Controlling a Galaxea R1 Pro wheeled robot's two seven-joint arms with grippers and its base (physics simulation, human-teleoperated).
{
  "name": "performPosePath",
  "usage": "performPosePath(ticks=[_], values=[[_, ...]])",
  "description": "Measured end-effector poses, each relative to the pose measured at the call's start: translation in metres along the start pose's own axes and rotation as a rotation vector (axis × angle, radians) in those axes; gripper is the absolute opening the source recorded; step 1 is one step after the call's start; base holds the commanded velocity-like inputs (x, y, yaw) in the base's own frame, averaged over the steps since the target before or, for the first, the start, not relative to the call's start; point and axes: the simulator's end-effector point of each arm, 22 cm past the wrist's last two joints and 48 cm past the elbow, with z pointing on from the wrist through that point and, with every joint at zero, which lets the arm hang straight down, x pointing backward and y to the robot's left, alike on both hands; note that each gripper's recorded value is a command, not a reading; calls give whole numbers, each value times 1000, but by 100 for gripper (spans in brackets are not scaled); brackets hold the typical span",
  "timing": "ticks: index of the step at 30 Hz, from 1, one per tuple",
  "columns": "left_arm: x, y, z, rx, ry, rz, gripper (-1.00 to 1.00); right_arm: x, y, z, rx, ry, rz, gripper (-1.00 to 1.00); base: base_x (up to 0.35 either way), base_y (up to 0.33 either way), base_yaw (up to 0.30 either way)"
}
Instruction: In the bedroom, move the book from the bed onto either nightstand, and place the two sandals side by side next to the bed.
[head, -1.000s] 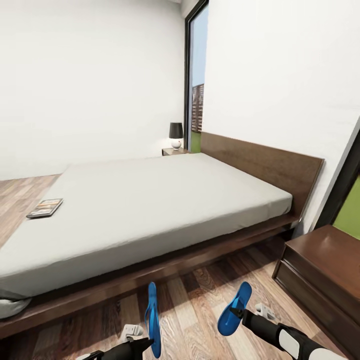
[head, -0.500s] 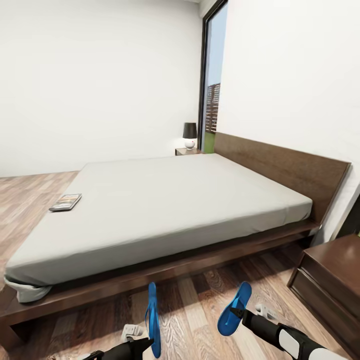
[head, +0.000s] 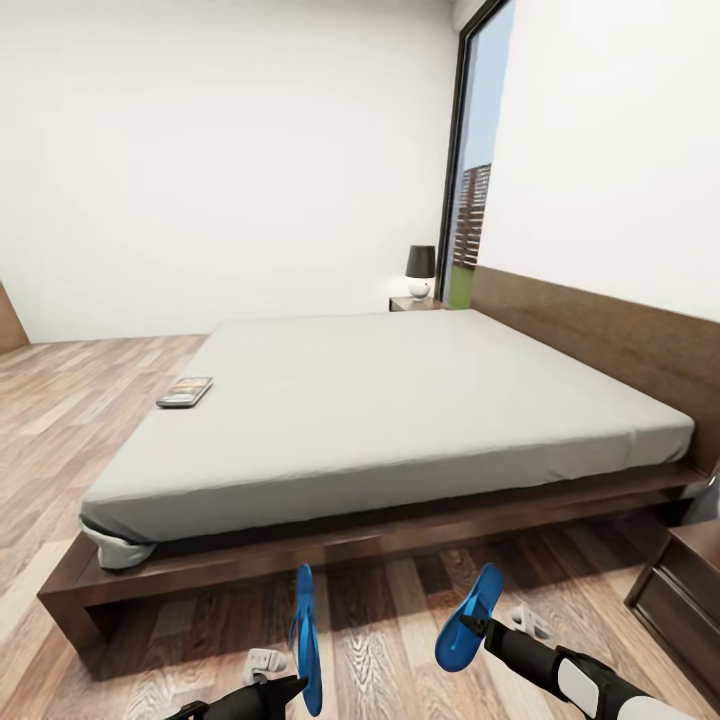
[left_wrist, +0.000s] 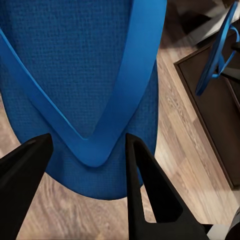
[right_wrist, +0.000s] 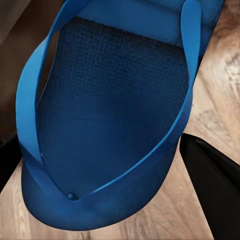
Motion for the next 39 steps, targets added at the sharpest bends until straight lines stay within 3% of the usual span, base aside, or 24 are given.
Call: performPosePath(ticks=[9, 29, 39], values=[[0, 0, 0, 0, 0, 0, -100, 0, 0, 0, 0, 0, 0, -100, 0, 0, 32], [0, 0, 0, 0, 1, 0, -100, 0, 0, 0, 0, 1, -1, -100, 0, 0, 280], [0, 0, 0, 0, 0, 0, -100, 0, 0, 0, 0, 0, 0, -100, 0, 0, 48]])
